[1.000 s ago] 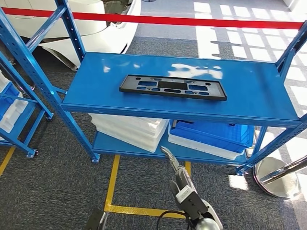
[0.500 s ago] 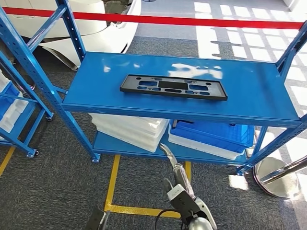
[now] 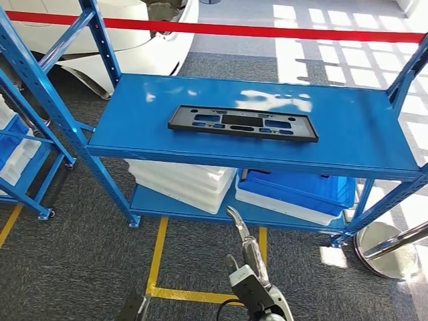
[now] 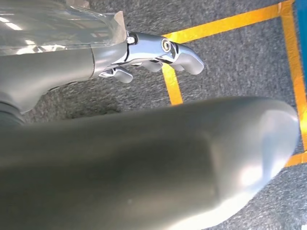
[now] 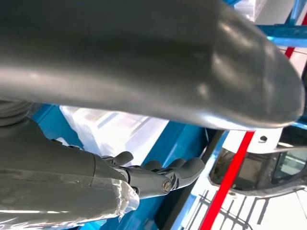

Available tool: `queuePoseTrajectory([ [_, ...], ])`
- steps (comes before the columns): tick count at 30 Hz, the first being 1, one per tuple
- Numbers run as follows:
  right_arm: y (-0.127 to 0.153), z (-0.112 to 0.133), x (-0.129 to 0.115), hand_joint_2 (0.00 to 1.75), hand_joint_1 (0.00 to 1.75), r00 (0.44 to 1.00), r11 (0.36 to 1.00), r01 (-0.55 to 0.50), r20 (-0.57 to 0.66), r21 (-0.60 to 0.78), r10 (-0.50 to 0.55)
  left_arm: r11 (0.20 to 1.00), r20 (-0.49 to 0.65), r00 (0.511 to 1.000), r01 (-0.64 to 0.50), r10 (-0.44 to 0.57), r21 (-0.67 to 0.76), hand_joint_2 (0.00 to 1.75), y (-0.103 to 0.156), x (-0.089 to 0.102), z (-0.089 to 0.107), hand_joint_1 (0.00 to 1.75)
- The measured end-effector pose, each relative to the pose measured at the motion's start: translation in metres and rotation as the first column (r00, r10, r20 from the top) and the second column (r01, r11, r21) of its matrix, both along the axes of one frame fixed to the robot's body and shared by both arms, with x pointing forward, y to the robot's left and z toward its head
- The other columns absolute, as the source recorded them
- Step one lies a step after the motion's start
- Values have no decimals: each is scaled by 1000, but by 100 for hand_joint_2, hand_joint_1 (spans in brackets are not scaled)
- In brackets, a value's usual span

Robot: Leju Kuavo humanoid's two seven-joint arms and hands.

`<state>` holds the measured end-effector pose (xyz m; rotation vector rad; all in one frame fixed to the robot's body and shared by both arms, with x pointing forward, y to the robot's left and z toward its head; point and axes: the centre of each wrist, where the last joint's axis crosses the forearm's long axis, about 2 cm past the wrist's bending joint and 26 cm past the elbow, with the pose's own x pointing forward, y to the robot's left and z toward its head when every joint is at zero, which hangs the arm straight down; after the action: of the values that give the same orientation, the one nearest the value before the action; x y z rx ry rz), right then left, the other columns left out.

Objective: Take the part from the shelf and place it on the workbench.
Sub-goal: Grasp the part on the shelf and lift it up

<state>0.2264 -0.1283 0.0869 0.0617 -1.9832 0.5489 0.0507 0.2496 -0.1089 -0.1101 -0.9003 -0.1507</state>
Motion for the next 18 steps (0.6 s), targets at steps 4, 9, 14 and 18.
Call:
queuePoseTrajectory([
  [4, 1, -2, -3, 0, 0, 1000, 1000, 7, -8, 4, -7, 1000, 0, 1000, 4, -4, 2, 0, 0, -1, 0, 0],
  [9, 3, -1, -4, 0, 0, 1000, 1000, 11, -13, 12, -11, 1000, -1, 1000, 5, -5, 2, 0, 0, -2, 0, 0],
  [14, 3, -3, -5, 0, 0, 1000, 1000, 15, -19, 12, -15, 1000, -5, 1000, 5, -5, 3, 0, 1, -3, 0, 0],
  [18, 2, -2, -5, 0, 0, 1000, 1000, 17, -11, 13, -17, 1000, -8, 1000, 4, -4, 4, 0, 1, -3, 0, 0],
])
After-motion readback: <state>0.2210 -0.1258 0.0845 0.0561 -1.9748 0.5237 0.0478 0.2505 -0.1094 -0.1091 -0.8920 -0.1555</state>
